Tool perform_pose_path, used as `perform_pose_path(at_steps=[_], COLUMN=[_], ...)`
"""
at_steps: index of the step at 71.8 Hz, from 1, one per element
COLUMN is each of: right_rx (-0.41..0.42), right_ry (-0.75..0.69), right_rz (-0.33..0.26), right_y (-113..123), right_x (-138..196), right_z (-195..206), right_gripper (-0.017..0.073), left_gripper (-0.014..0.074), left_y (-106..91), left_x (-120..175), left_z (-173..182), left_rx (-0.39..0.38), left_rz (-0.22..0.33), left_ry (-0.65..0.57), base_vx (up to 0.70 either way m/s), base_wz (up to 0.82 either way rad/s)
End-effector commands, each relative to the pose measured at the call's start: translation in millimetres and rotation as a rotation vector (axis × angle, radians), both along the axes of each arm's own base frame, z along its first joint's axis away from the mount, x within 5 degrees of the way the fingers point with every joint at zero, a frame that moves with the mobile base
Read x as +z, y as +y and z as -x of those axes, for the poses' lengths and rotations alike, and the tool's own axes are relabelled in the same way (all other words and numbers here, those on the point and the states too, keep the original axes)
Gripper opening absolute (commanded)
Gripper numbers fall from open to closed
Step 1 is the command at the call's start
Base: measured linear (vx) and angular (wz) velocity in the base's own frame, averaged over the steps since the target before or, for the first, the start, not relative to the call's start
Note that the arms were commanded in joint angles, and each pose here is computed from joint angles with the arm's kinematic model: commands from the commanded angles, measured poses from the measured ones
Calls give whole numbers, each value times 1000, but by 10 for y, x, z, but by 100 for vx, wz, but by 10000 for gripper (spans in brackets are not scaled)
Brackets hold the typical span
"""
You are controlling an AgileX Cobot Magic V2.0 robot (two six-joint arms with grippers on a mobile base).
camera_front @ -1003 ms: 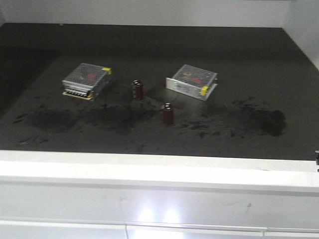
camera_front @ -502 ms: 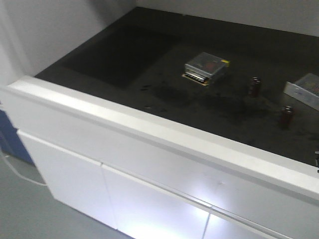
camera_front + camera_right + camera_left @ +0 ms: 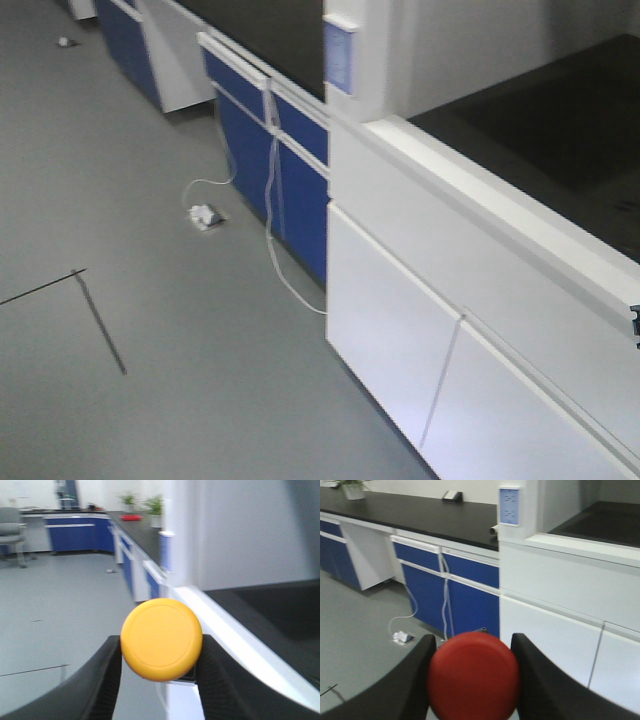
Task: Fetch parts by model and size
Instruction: 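Drive the base away from the bench carrying both buttons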
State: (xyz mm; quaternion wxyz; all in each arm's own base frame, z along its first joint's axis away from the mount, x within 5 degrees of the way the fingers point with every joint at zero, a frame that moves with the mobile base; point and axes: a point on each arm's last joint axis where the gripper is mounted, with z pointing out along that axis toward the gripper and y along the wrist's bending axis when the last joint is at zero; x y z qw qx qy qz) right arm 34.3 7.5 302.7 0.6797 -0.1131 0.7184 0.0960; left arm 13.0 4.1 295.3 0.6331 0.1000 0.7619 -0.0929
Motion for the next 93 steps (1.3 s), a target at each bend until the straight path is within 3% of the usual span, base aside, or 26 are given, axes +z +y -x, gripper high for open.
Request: perform_pose_path(at_steps=[1,37,93], right_rx=[0,1,1], right_ry=[-95,-95,-95], right_rz=[-15,-15,-15], right_y=[0,0,0], right_x=[148,148,148], right_z=[8,8,8], right_gripper=[-10,-10,-10], left_gripper=[-6,-6,-6], left_y=[-8,-9,-9], left_x=[135,136,136], left_z=[-4,-4,-4], left_rx=[-15,-15,-15], left_rz=[23,24,24], left_ry=[-83,-84,-84], base_vx=[-4,-1,27], base_wz=[98,86,12])
